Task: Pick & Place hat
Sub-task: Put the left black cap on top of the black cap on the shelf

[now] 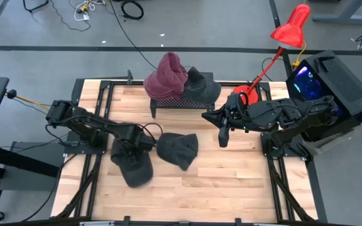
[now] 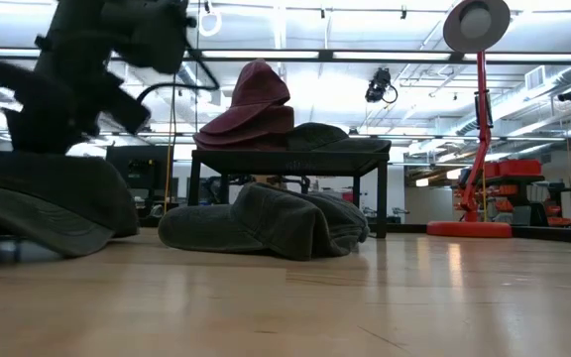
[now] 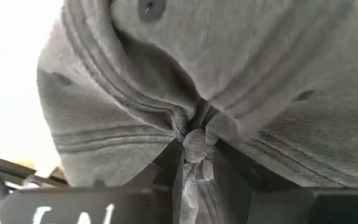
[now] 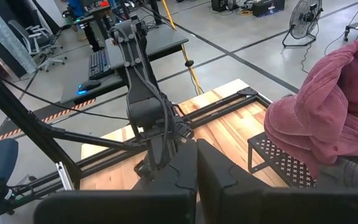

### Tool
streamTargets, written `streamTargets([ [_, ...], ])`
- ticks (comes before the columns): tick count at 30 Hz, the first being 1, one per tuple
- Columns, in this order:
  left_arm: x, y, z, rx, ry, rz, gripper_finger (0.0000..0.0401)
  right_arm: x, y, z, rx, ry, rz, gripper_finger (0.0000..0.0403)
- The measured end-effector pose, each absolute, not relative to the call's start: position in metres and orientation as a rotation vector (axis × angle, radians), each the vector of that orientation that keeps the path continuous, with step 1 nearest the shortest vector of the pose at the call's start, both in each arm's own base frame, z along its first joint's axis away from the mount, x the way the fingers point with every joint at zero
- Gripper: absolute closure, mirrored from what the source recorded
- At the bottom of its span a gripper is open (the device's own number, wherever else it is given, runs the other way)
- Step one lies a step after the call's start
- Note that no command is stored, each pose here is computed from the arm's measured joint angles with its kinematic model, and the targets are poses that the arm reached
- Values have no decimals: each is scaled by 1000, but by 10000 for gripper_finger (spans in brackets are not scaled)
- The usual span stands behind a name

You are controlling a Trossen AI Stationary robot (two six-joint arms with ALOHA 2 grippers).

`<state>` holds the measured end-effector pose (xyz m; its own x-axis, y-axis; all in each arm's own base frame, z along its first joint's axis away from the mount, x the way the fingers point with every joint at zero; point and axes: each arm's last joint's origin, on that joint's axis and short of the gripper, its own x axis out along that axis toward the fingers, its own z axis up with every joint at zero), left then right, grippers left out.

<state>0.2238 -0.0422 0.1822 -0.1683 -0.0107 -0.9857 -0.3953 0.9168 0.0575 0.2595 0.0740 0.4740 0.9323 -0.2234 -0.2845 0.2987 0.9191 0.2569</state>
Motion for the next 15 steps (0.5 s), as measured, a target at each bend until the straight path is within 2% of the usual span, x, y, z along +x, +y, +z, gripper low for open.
streamTargets([
  [15, 236, -44, 238, -280, 1731, 346, 322, 260, 75, 474, 288, 261, -235, 396],
])
